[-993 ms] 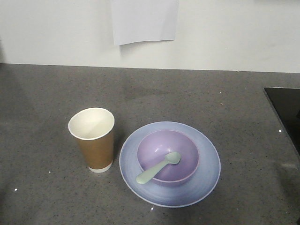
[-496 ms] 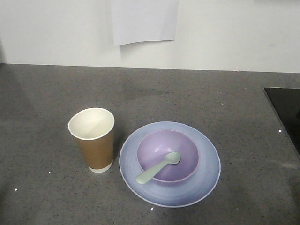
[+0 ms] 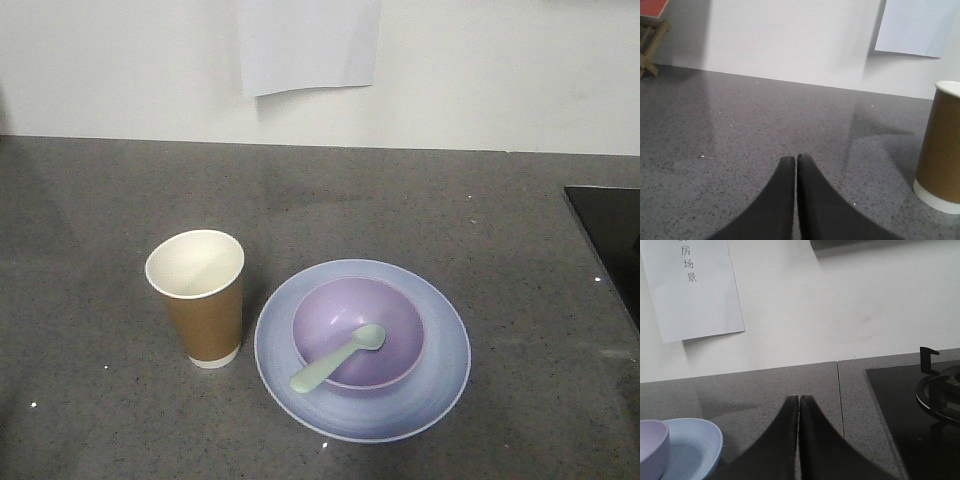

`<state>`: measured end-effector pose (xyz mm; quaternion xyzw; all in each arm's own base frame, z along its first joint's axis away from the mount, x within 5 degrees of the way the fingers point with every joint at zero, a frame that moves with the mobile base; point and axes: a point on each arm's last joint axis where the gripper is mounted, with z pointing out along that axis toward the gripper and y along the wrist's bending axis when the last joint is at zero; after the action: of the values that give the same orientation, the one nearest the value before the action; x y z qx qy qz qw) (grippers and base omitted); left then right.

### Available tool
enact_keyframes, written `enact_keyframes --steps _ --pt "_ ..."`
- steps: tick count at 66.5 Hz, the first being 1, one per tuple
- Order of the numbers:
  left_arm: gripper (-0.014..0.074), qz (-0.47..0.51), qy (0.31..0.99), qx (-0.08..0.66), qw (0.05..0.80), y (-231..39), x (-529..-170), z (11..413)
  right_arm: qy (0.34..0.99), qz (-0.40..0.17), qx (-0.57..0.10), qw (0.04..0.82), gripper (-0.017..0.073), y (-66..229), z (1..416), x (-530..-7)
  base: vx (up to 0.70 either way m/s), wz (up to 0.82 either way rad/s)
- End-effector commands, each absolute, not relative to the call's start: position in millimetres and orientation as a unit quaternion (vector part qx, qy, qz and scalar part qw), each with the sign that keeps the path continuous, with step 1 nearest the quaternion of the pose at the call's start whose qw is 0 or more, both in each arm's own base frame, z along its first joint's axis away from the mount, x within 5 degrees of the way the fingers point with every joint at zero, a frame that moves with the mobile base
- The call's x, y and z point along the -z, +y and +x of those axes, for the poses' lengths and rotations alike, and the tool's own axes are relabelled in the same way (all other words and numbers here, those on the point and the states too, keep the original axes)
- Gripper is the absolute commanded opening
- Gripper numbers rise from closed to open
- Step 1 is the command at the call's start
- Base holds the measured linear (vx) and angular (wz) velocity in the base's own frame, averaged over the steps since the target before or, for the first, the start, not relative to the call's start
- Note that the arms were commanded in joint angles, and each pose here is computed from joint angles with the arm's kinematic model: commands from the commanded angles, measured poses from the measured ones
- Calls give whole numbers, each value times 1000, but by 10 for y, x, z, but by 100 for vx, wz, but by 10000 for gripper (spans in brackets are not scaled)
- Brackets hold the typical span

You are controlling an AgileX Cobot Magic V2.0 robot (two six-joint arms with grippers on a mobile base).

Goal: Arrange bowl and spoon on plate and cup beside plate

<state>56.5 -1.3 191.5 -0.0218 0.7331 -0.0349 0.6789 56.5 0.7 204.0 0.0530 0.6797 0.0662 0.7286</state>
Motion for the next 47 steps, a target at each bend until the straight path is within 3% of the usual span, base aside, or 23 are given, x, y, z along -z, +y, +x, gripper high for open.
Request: enact_keyframes --steps 1,18,47 --pt "-6 -23 709 42 704 -16 -1922 565 653 41 -64 753 -4 17 554 -2083 0 0" --pt "-6 -23 709 42 704 -16 -1922 565 625 49 -38 778 -4 -5 543 -2147 0 0" --pt "-6 -23 709 42 704 -16 -1922 565 632 37 -42 773 -4 8 545 -2133 0 0"
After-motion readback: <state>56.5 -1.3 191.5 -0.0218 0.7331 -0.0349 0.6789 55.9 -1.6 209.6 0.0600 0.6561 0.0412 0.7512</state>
